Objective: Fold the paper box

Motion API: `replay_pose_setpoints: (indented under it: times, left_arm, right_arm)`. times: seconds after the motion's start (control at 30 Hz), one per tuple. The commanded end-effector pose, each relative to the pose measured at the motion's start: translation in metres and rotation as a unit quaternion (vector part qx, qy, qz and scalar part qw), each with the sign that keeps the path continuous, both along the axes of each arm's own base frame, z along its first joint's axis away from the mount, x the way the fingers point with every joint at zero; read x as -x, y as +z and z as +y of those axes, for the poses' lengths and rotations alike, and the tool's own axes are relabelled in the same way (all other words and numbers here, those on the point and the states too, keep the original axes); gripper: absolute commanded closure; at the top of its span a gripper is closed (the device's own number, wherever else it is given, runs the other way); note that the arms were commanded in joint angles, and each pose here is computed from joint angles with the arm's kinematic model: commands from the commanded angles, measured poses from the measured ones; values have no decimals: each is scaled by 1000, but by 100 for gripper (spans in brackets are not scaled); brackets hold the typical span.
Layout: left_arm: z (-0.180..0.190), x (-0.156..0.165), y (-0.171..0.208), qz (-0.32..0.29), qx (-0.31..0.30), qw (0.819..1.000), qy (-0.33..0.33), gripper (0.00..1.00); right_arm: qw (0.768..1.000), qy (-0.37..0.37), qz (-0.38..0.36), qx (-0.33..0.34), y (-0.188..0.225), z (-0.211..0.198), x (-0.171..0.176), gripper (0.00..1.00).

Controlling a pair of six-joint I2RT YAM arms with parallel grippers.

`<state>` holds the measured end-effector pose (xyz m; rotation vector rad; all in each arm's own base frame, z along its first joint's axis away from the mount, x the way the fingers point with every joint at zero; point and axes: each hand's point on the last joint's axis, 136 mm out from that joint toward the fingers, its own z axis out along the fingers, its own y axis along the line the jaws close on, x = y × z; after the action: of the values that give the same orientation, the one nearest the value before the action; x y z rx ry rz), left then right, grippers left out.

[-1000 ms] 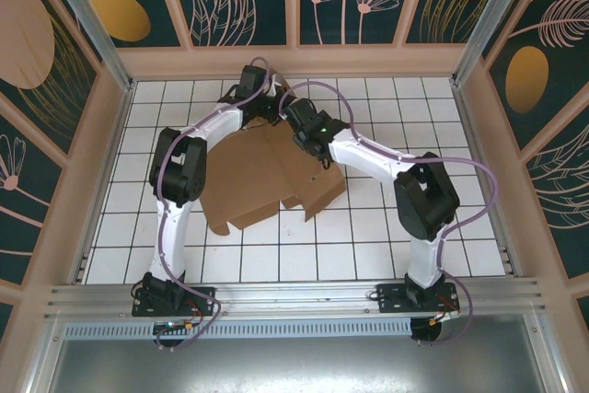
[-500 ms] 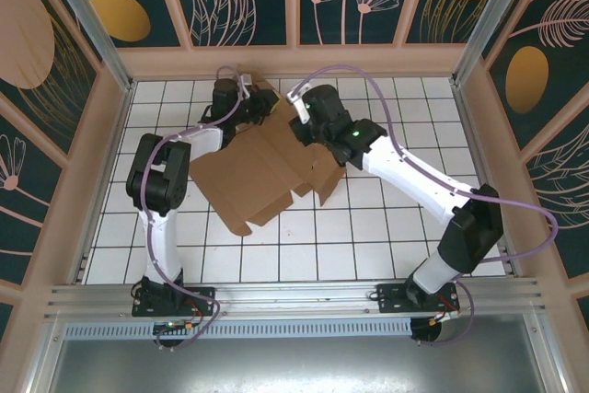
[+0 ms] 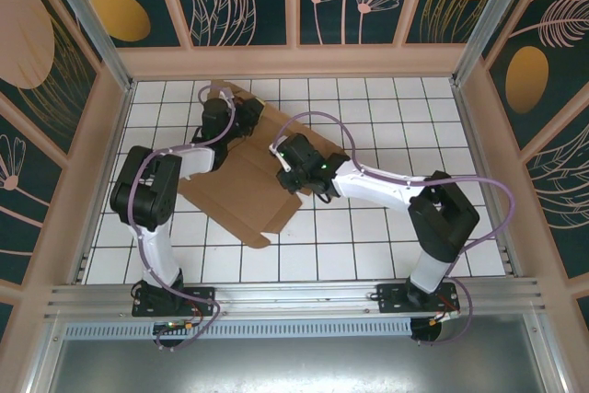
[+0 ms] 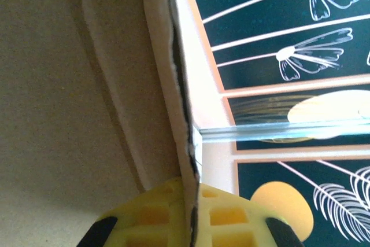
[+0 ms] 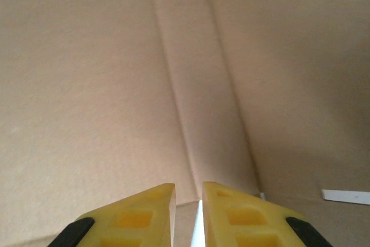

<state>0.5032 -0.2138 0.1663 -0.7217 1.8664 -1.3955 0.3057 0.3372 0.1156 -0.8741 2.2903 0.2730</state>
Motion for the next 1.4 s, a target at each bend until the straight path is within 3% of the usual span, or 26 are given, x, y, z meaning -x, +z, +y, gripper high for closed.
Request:
replay_pose_setpoints:
  times: [0.0, 0.23, 0.37, 0.43, 0.63, 0.87, 1.07, 1.37]
  left_arm:
    - [22, 2, 19, -36, -12, 997, 61, 100]
    - [38, 18, 13, -30, 19, 993, 111, 100]
    - [37, 21, 19, -44, 34, 992, 115, 100]
    - [35, 22, 24, -51, 52, 991, 110, 100]
    - [32, 26, 40, -65, 63, 991, 98, 100]
    - [34, 33, 31, -56, 54, 992, 98, 100]
    - [39, 41, 31, -57, 48, 992, 99, 100]
    - [49, 46, 38, -64, 15, 991, 120, 100]
  right_arm:
    - [993, -66, -58, -79, 55, -21, -28, 80]
    - [966, -121, -44, -226, 118, -73, -47, 69]
    - [965, -89, -12, -248, 120, -61, -35, 62]
    - [977, -64, -7, -203, 102, -42, -21, 62]
    - [993, 30, 61, -96, 21, 18, 36, 82]
    - [993, 45, 109, 9, -65, 43, 52, 91]
    - [986, 25, 127, 104, -121, 19, 55, 94]
    - [976, -51, 131, 168, -139, -44, 29, 96]
